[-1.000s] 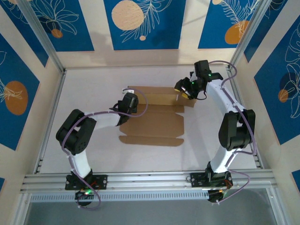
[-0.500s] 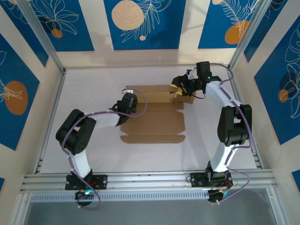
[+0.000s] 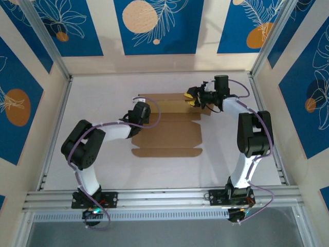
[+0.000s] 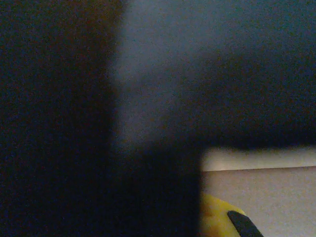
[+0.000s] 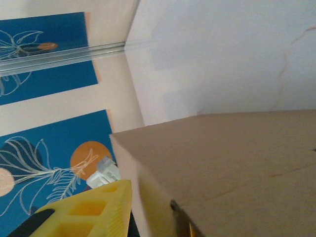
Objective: Fold the paper box
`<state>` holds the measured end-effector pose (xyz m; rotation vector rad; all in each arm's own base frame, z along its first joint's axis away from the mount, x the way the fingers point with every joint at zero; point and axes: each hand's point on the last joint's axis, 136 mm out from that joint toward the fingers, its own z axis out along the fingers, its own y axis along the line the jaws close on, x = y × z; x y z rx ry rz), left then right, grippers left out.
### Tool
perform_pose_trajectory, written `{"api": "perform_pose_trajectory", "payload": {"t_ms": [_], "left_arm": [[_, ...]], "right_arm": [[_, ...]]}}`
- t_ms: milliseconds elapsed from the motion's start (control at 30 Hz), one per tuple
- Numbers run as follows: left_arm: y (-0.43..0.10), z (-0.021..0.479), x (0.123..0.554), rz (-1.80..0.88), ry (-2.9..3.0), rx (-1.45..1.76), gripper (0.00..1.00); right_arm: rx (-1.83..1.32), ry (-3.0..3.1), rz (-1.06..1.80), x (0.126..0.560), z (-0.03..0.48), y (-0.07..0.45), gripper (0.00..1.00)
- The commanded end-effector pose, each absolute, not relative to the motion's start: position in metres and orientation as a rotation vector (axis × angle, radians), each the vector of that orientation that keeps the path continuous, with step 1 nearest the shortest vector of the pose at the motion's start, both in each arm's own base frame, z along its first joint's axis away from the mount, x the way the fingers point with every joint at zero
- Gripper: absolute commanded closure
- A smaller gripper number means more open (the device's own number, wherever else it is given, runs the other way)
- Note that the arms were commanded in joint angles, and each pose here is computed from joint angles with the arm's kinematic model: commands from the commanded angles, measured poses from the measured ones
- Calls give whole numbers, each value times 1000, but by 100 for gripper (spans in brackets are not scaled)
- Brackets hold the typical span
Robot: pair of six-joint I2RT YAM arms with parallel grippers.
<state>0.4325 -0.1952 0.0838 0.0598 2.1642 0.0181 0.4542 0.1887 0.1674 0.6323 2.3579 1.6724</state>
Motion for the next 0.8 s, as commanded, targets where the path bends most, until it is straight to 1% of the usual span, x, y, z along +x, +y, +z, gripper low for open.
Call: {"api": "perform_pose_trajectory", "payload": {"t_ms": [0, 200, 300, 367, 400, 433, 500, 533, 633, 667, 700, 767], "left_arm": [[-192, 41, 409, 39, 2307, 131, 100], [-192, 42, 409, 40, 2308, 129, 100], [-190, 43, 410, 45, 2308, 123, 100], [-189, 43, 410, 57, 2309, 115, 100], [-187, 43, 410, 64, 2306, 109, 100], [-186, 44, 410, 75, 2304, 102, 100], [-181, 45, 410, 98, 2300, 87, 100], [-180, 47, 411, 105, 2296, 83, 100], [-177, 48, 411, 122, 2297, 76, 100], [-177, 48, 411, 124, 2300, 77, 100], [-176, 49, 412, 122, 2302, 75, 100], [-178, 49, 412, 113, 2310, 82, 100]], "right_arm": [[619, 2314, 1850, 453, 174, 209, 68], [609, 2287, 1871, 454, 177, 210, 84], [608, 2310, 1840, 454, 175, 208, 86], [610, 2329, 1809, 453, 173, 207, 82], [617, 2345, 1781, 452, 171, 204, 75], [619, 2367, 1736, 450, 170, 201, 62], [620, 2430, 1579, 443, 168, 189, 49], [617, 2469, 1461, 439, 167, 181, 45], [640, 2546, 1083, 421, 164, 147, 40], [649, 2553, 1000, 414, 163, 137, 40], [674, 2552, 905, 407, 163, 124, 42], [727, 2540, 772, 391, 157, 102, 52]]}}
